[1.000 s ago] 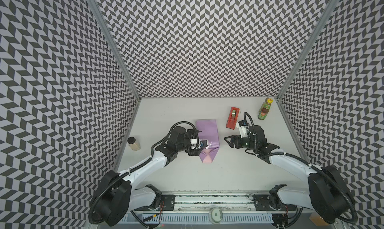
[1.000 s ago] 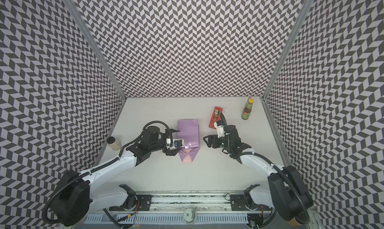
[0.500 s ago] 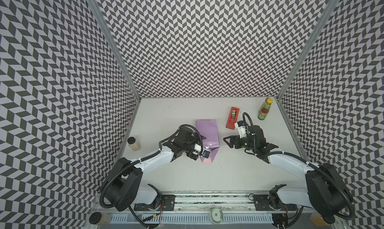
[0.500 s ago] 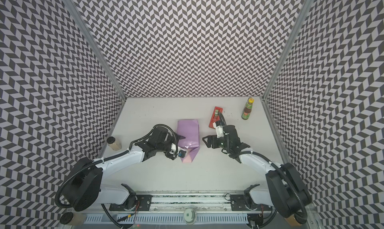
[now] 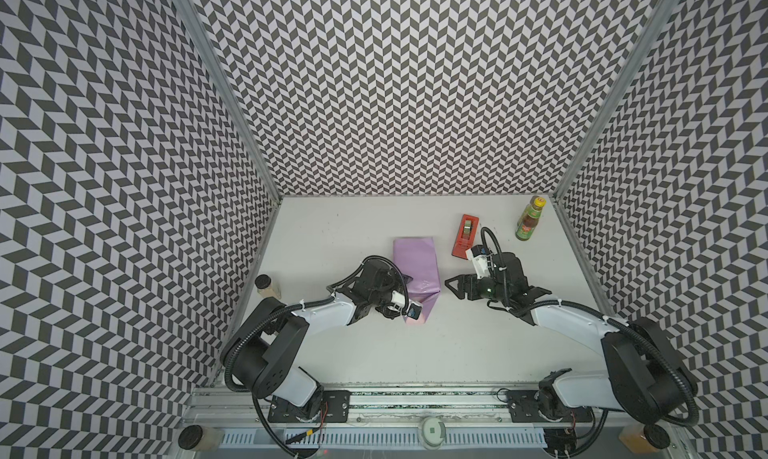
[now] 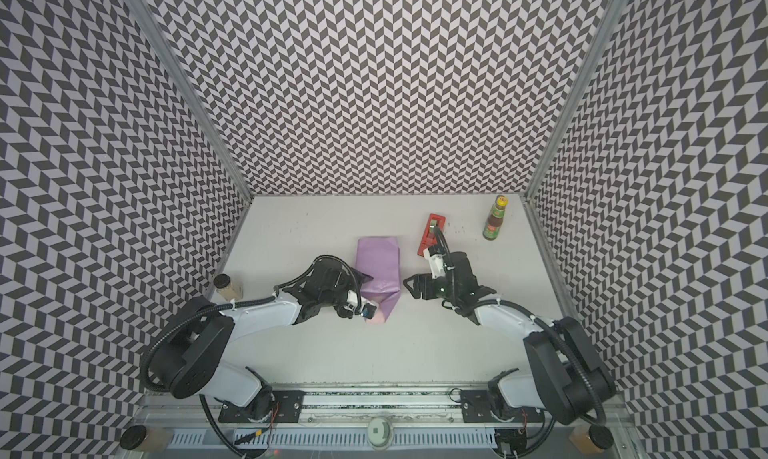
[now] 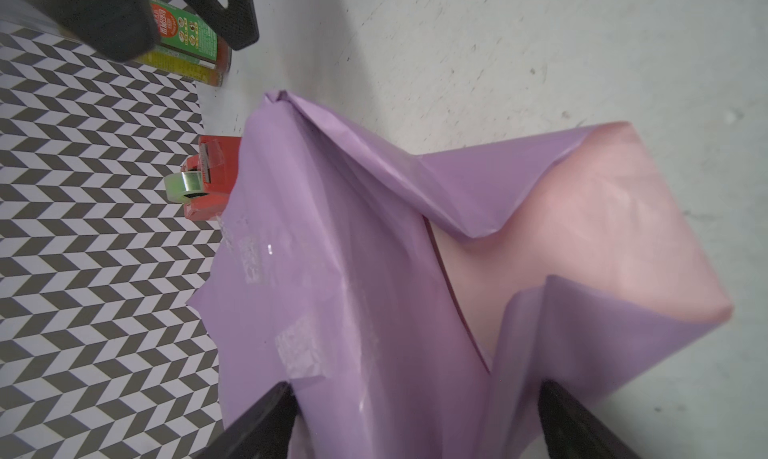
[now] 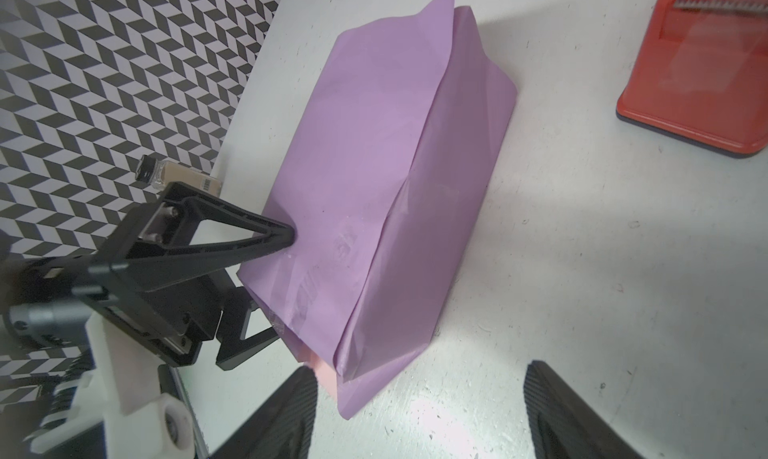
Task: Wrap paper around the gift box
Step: 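Grasp the open lilac paper flap with the left gripper while the right approaches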
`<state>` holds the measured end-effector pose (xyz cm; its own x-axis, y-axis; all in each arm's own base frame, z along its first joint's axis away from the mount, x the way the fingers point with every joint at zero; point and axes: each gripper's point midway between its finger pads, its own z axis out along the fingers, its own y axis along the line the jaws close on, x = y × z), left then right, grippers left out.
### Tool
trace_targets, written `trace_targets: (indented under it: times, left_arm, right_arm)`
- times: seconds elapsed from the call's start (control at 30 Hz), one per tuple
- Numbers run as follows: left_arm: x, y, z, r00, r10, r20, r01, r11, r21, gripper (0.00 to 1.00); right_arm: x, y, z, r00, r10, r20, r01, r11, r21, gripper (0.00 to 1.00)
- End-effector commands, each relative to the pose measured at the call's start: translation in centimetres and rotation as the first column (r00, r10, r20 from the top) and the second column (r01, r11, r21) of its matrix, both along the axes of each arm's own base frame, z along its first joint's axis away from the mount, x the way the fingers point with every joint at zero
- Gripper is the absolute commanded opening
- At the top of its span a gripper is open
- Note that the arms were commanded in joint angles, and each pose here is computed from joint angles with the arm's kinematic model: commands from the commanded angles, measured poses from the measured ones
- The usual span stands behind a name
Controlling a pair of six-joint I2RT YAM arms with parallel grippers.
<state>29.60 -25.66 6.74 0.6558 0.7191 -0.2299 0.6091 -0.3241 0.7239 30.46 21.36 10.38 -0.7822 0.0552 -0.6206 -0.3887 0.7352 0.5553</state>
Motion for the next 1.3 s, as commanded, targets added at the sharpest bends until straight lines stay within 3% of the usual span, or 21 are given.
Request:
trace_targets:
  times: [0.0,0.17,0.3,0.43,0.5,0.6,0.8,0.93,1.03,1.27]
  left_arm:
    - [0.0,-0.3,-0.3,1.0,0.003,-0.01,-0.003,1.0,-0.01,0.89]
    - [-0.1,-0.3,-0.6,0.999,0.025,-0.032,-0.025,0.999,-0.024,0.78]
    - [-0.1,-0.3,-1.2,0.999,0.032,-0.041,-0.033,0.999,-0.025,0.7]
    - [-0.3,-0.1,-2.0,0.997,0.038,-0.064,-0.04,0.999,-0.026,0.66]
    - [-0.6,-0.1,-2.5,0.997,0.03,-0.077,-0.032,0.999,-0.028,0.65]
    - [-1.0,-0.3,-2.9,0.995,0.015,-0.099,-0.019,0.999,-0.041,0.65]
    - [-1.7,-0.4,-3.7,0.989,-0.009,-0.144,-0.001,0.998,-0.066,0.63]
    - [-2.1,-0.5,-4.5,0.985,-0.024,-0.168,0.013,0.998,-0.066,0.63]
    - [-2.4,-0.5,-5.2,0.981,-0.037,-0.19,0.026,0.998,-0.06,0.63]
    - [-2.3,-0.1,-5.5,0.981,-0.031,-0.189,0.022,0.999,-0.048,0.64]
  right_arm:
    - [0.3,0.4,0.8,0.998,0.02,0.062,-0.021,1.0,0.011,0.78]
    - [0.0,0.7,1.3,0.99,0.051,0.128,-0.05,0.999,-0.011,0.77]
    - [-1.3,2.5,3.1,0.942,0.145,0.303,-0.12,0.988,-0.101,0.75]
    - [-4.0,4.5,6.5,0.8,0.251,0.545,-0.186,0.967,-0.172,0.72]
    - [-5.8,5.1,8.3,0.682,0.289,0.672,-0.214,0.957,-0.195,0.68]
    - [-7.5,5.1,9.6,0.542,0.322,0.776,-0.218,0.946,-0.241,0.65]
    - [-10.3,5.1,9.6,0.439,0.341,0.831,-0.17,0.94,-0.296,0.55]
    - [-12.5,5.0,5.9,0.467,0.378,0.799,-0.164,0.925,-0.342,0.52]
    - [-14.4,6.3,5.0,0.375,0.47,0.799,-0.195,0.882,-0.428,0.5]
    - [-14.1,8.4,2.2,0.271,0.694,0.667,-0.153,0.715,-0.682,0.44]
